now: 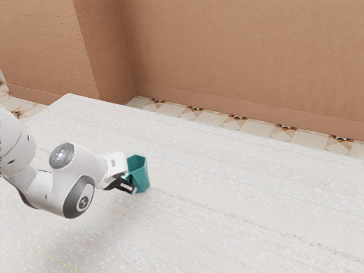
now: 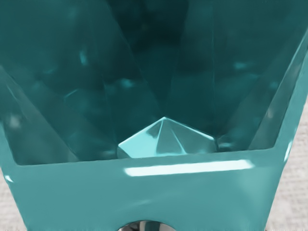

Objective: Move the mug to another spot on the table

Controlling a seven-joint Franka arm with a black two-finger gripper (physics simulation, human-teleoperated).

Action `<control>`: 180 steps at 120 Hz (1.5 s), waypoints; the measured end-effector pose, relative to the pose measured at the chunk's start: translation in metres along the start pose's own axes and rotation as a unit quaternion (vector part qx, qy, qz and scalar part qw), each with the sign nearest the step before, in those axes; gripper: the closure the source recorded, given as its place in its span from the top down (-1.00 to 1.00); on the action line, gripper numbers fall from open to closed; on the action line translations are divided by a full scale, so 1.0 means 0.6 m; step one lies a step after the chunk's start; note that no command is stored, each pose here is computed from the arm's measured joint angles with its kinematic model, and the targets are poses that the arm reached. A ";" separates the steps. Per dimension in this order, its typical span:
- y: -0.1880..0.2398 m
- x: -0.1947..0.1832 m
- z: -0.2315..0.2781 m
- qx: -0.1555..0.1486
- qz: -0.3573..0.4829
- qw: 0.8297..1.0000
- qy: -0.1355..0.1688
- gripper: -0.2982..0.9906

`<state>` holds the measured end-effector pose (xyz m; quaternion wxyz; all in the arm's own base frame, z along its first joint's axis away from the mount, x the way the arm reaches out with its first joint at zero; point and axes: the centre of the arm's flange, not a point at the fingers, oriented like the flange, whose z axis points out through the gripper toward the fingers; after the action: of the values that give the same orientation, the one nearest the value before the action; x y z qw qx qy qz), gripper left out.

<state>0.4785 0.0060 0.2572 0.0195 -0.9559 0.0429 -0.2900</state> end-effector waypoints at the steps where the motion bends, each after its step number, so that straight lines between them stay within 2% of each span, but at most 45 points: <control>1: 0.000 -0.001 0.001 0.000 0.000 1.000 0.000 -0.61; 24: 0.002 -0.005 0.014 0.000 0.000 1.000 0.002 -0.53; 47: 0.003 -0.002 0.014 0.000 -0.003 1.000 0.004 -0.05; 64: 0.002 0.001 0.011 0.000 -0.008 1.000 0.007 0.20; 85: -0.005 0.017 -0.021 0.002 -0.014 1.000 0.015 0.39; 98: -0.010 0.036 -0.055 0.000 -0.018 1.000 0.007 0.45; 117: -0.011 0.074 -0.119 -0.011 -0.020 0.999 -0.040 0.50; 131: -0.012 0.185 -0.160 -0.027 -0.019 0.995 -0.090 0.51; 148: -0.012 0.270 -0.211 -0.046 -0.005 0.985 -0.166 0.52; 163: -0.015 0.361 -0.294 -0.060 0.035 0.979 -0.194 0.53; 172: -0.019 0.396 -0.334 -0.067 0.064 0.975 -0.204 0.53; 180: -0.025 0.422 -0.375 -0.062 0.095 0.971 -0.211 0.53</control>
<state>0.5641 -0.0055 0.5847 -0.0033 -0.9864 0.1462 -0.0752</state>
